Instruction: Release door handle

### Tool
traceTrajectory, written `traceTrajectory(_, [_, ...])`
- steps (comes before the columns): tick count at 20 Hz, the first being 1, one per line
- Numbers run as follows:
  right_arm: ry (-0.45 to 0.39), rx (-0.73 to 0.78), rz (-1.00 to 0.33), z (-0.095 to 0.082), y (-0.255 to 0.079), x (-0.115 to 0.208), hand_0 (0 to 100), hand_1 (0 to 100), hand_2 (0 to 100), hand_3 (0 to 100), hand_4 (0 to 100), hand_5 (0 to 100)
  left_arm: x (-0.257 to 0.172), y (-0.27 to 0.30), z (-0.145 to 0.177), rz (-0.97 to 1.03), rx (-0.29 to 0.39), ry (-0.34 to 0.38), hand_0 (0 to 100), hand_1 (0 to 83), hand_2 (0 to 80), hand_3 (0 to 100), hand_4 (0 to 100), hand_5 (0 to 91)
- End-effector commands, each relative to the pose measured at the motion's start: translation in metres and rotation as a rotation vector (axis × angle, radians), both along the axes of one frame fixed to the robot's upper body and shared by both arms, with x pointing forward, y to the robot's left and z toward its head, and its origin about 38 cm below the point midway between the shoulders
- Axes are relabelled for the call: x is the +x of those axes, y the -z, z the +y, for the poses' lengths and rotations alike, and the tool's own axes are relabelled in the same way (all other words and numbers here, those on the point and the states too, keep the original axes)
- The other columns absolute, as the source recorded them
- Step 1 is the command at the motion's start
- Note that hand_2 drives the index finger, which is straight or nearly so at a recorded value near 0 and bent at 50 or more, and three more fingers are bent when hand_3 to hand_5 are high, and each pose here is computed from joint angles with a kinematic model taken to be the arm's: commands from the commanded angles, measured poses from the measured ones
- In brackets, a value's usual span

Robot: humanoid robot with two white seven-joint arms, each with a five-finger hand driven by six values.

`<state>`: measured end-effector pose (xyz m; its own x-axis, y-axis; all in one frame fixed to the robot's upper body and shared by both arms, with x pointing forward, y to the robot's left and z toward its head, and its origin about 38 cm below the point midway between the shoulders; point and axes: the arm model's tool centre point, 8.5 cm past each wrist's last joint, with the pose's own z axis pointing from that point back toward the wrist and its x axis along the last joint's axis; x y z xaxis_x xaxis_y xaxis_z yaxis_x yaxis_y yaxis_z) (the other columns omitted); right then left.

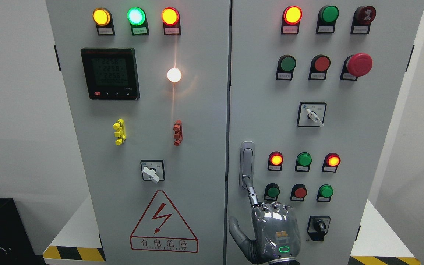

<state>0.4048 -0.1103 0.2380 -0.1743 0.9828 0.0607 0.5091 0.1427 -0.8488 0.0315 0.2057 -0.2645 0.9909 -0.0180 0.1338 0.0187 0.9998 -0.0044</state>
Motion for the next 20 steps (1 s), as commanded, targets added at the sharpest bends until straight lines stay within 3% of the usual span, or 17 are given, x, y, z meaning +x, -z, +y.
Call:
traceTrajectory(1, [0.0, -0.001, 0.014, 0.0005, 0.0038, 0.0002, 43, 26, 7, 100, 99, 100, -0.0108, 0.0004, 0.0001, 0.016, 0.0, -0.002, 12, 55.6, 0.0, 0, 0, 0.0])
traceTrajectory(20, [-0.001, 0.002, 0.032, 0.0017, 0.0102, -0.002, 43, 26, 7, 100, 99, 100, -0.0108, 0.0004, 0.0001, 0.016, 0.0, -0.002, 12, 55.6, 0.0, 0, 0, 0.0])
